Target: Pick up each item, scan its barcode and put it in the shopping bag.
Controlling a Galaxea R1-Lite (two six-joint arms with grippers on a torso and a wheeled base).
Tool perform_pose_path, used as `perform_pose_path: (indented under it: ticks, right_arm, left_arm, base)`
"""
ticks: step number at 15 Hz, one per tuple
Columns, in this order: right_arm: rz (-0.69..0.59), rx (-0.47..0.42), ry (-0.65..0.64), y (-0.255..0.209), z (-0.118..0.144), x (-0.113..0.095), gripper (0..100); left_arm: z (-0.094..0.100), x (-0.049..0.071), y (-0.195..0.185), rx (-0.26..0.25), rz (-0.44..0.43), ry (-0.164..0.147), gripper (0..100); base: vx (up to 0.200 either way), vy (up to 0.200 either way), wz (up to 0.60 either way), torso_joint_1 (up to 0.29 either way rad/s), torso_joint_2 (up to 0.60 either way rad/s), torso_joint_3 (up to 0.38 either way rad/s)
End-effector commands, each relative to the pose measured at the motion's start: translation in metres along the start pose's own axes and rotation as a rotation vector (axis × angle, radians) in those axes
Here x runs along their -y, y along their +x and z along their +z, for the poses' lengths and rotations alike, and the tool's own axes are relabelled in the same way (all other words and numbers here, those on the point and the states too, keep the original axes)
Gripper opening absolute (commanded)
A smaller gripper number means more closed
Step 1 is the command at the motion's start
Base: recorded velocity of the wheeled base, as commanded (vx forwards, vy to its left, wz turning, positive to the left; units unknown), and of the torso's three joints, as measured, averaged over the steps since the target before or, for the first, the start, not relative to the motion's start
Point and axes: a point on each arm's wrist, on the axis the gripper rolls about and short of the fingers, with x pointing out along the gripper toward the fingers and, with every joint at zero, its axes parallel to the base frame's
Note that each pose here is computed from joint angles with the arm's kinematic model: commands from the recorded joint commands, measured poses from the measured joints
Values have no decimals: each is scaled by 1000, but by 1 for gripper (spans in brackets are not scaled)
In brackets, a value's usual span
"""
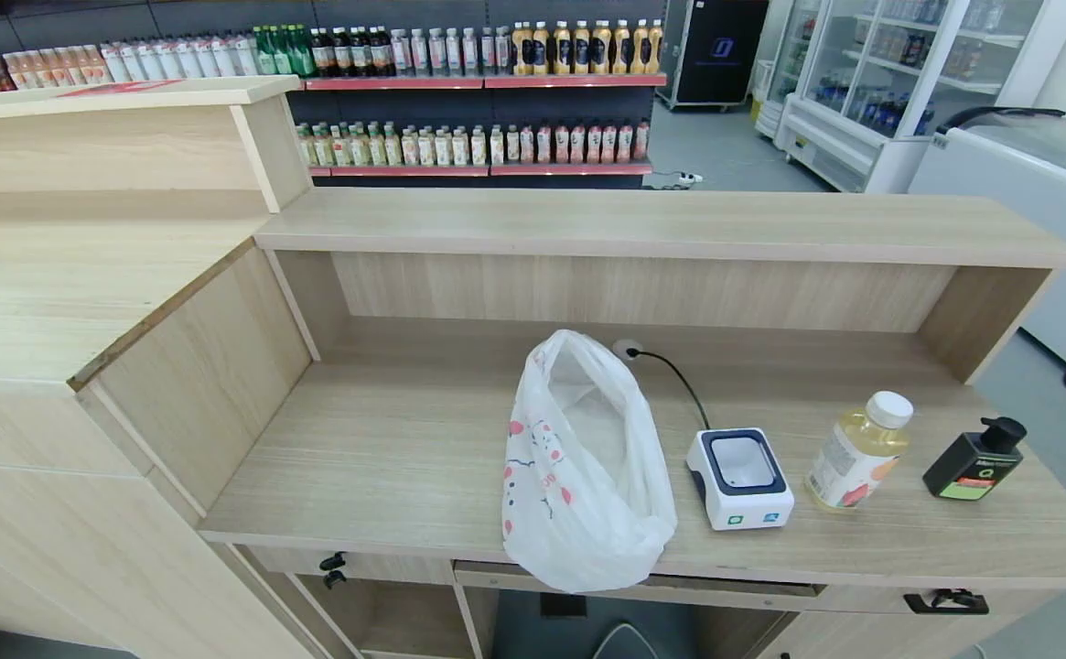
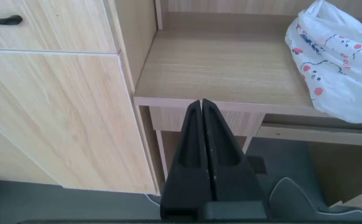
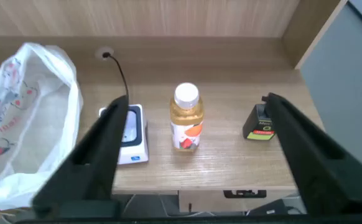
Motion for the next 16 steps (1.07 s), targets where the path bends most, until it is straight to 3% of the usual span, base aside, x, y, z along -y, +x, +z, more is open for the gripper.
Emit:
perform_pose_path:
  ticks: [1, 5, 7, 10, 16]
  right_arm:
    - [-14, -159, 0, 36, -38, 8, 100]
    - [-173, -186, -95, 91, -88, 48, 100]
    - [-187, -186, -112, 107, -112, 60, 100]
    - [-124, -228, -116, 114, -141, 60, 100]
    - [-19, -266, -121, 142, -162, 48, 100]
  left_arm:
    - [0, 0, 0, 0, 0, 0, 0]
    - [0, 0, 0, 0, 0, 0, 0]
    - [0, 0, 0, 0, 0, 0, 0]
    - [0, 0, 0, 0, 0, 0, 0]
    - [0, 0, 0, 0, 0, 0, 0]
  base:
    - [0, 0, 0, 0, 0, 0]
    - [0, 0, 0, 0, 0, 0]
    - [0, 0, 0, 0, 0, 0]
    - [0, 0, 0, 0, 0, 0]
    - [0, 0, 0, 0, 0, 0]
